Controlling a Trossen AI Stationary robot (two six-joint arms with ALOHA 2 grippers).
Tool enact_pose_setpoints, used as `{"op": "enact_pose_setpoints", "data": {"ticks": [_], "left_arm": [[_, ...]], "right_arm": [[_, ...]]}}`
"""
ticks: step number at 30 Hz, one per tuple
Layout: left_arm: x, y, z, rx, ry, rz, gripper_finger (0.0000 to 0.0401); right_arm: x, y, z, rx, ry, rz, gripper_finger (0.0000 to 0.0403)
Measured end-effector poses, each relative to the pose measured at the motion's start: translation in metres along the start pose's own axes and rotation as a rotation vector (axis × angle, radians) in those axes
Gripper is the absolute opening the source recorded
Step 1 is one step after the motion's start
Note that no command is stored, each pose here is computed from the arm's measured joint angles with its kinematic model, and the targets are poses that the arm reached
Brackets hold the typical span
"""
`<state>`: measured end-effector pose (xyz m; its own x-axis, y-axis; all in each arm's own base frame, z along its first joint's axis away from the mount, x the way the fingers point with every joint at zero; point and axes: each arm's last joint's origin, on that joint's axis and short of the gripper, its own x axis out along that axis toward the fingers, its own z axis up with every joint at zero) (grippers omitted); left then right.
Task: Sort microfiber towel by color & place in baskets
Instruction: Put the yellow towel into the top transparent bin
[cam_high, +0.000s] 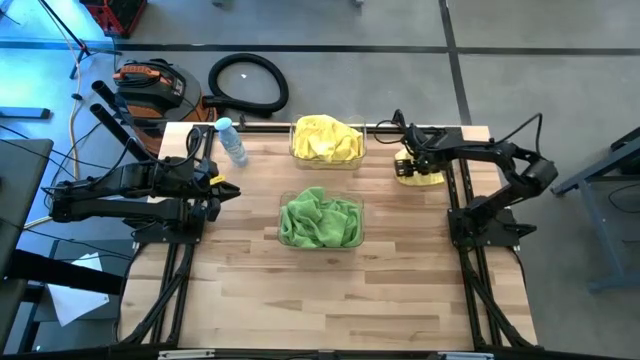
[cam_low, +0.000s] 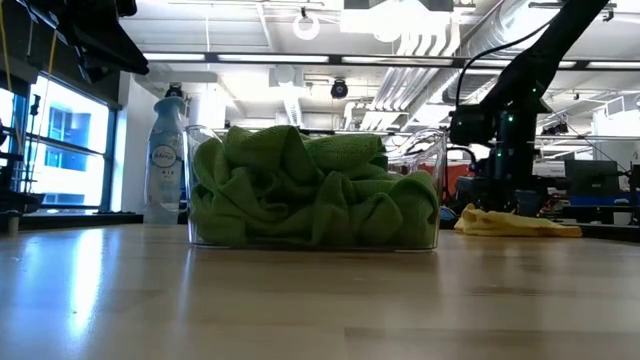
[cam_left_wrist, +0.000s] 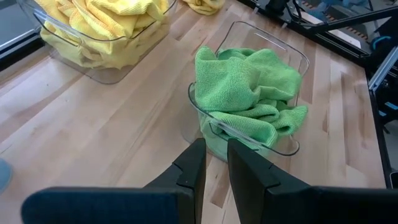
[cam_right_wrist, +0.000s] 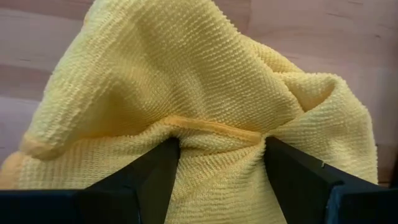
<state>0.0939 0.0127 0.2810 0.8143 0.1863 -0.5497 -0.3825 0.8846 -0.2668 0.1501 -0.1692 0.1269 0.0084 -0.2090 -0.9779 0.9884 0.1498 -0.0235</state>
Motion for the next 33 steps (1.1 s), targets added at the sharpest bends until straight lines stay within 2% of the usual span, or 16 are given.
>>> {"op": "enact_pose_setpoints", "data": {"ticks": [4,7,10,12,14,16,20,23,29,33], "left_arm": [[0.0,0.0,0.0,0.0,0.0,0.0,0.0053],[0.0,0.0,0.0,0.001,0.0,0.0,0.0053],[0.0,0.0,0.0,0.022,0.0,0.0,0.0053],[0.0,0.0,0.0,0.044,0.0,0.0,0.0053],[0.0,0.0,0.0,0.06,0.0,0.0,0.0053],[0.0,0.0,0.0,0.064,0.0,0.0,0.0053],[0.0,0.0,0.0,0.064,0.0,0.0,0.0053],[0.0,0.0,0.0,0.064,0.001,0.0,0.0053],[0.0,0.0,0.0,0.102,0.001,0.0,0.0053],[0.0,0.0,0.0,0.136,0.001,0.0,0.0053]], "right_arm": [[0.002,0.001,-0.001,0.002,0.009,0.005,0.0198],[0.002,0.002,-0.001,0.002,0.012,0.021,0.0129],[0.0,0.002,-0.002,0.02,0.016,0.048,0.0043],[-0.004,0.003,-0.002,0.024,0.028,0.106,0.0016],[-0.015,0.005,0.0,0.03,0.039,0.186,0.0024],[-0.031,0.005,0.002,0.05,0.02,0.213,0.0028],[-0.078,0.008,0.013,0.055,-0.153,0.256,0.0008],[-0.121,0.015,0.022,0.03,-0.309,0.316,0.0009],[-0.203,0.041,0.046,-0.145,-0.578,0.417,0.0004],[-0.23,0.06,0.067,-0.251,-0.639,0.403,0.0002]]}}
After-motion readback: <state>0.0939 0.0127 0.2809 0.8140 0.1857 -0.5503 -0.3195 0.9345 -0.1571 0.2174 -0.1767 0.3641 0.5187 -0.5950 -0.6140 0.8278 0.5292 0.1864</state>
